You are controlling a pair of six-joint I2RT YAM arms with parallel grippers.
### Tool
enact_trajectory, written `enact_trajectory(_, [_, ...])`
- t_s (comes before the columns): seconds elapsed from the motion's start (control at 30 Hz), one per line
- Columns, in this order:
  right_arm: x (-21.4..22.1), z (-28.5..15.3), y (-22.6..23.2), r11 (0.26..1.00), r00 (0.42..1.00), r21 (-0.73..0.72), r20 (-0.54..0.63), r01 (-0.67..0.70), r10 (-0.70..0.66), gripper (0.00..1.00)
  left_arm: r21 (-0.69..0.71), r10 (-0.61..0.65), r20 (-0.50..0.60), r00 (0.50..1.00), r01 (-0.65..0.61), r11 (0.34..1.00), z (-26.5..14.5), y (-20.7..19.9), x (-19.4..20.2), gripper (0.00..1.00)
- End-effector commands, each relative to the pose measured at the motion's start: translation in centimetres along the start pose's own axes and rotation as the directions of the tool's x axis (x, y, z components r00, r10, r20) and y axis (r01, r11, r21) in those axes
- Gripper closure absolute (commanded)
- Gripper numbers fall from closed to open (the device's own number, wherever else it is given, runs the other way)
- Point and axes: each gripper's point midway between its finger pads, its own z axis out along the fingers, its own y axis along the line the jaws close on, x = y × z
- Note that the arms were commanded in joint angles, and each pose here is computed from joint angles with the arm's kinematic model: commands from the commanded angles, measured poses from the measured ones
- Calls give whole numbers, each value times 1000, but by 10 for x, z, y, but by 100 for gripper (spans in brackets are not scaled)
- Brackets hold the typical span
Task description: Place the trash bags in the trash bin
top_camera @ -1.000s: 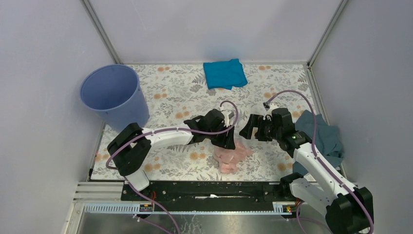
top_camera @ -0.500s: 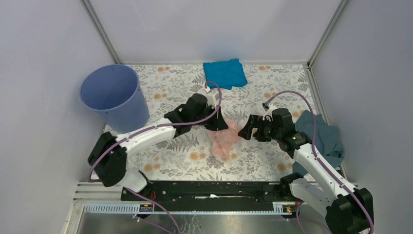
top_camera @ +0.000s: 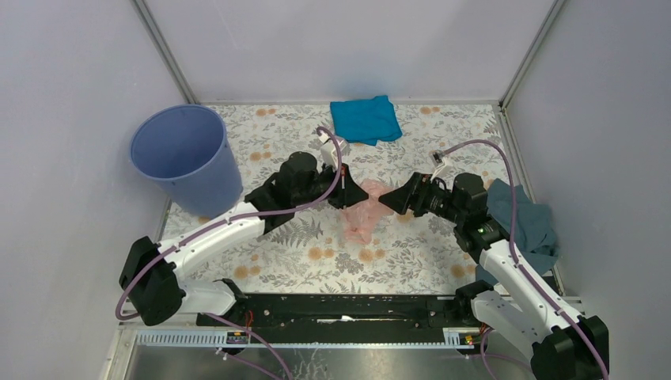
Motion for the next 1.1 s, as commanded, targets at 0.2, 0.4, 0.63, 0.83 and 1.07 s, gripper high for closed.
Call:
enact_trajectory(0.2, [-27, 0, 15, 999, 994, -34, 106, 6, -3, 100, 36, 120, 154, 981, -127, 991, -28, -25, -40, 62])
enact_trajectory(0.4, [-26, -10, 11, 1000, 990, 2, 138, 3, -3, 100, -84, 111, 294, 949, -90, 992, -54, -9, -65, 13])
enact_trajectory(0.63, [-53, -24, 64, 983, 978, -159, 202, 89, -56, 100, -59, -74, 377, 923, 103, 993, -66, 25, -81, 1])
enact_trajectory(0.83, [-73, -49, 116, 898, 917, -242, 254, 369, -308, 100, 405, -214, 416, 884, 31, 914, -106, -14, -111, 1])
enact_trajectory(1.07, [-83, -79, 139, 818, 821, -202, 349, 538, -453, 100, 563, -155, 357, 921, -80, 822, -119, -46, -107, 1])
